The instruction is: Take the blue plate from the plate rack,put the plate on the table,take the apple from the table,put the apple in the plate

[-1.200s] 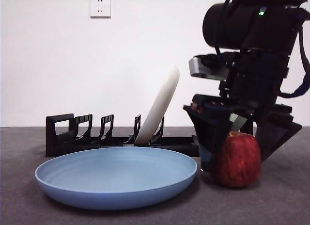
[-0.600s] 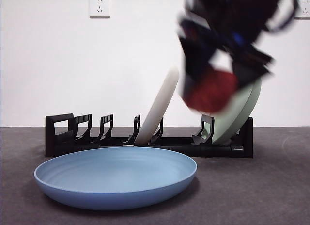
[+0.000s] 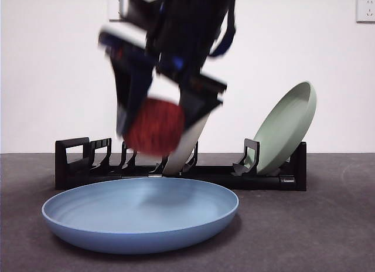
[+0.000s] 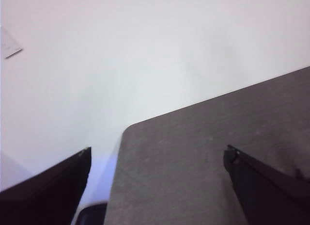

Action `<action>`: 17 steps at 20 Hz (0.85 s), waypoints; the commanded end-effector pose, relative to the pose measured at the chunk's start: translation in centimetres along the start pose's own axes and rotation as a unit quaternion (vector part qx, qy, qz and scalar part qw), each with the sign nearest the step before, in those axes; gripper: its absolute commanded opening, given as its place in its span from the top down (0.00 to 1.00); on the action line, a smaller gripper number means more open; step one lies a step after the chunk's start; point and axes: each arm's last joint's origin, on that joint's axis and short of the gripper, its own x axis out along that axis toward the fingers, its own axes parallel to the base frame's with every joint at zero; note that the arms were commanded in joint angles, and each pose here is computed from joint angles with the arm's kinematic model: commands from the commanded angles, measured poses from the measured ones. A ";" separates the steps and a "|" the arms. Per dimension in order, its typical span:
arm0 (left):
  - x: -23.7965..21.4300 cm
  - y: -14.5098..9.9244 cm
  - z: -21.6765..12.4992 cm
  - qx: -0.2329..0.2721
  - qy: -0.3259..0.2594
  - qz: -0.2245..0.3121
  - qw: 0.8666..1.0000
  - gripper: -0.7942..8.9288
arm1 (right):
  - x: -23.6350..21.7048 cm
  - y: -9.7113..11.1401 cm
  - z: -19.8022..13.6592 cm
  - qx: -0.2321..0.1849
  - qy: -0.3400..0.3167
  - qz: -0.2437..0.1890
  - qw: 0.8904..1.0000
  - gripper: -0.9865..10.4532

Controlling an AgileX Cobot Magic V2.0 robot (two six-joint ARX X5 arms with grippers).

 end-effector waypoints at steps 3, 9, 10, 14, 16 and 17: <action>0.7 0.8 -0.4 0.004 0.022 0.031 0.999 0.44 | 3.4 -0.1 -0.6 0.004 0.046 -0.006 0.999 0.92; 1.2 1.0 -0.6 0.003 0.031 0.011 0.999 0.44 | 4.7 -0.3 -1.1 -0.001 0.069 -0.007 0.998 0.90; 1.2 1.1 -0.6 0.002 0.031 0.005 1.000 0.44 | 4.7 -0.3 -1.1 -0.003 0.070 -0.007 0.998 0.85; 1.6 0.8 -0.6 0.006 0.036 -0.001 0.999 0.44 | 4.8 -0.3 -1.1 -0.003 0.072 -0.006 0.997 0.69; 1.8 0.6 -0.7 0.012 0.043 -0.002 0.999 0.44 | 4.8 -0.3 -1.1 -0.003 0.073 -0.006 0.997 0.68; 1.9 0.5 -0.7 0.014 0.046 -0.003 0.999 0.44 | 4.8 -0.3 -1.1 -0.003 0.073 -0.006 0.997 0.62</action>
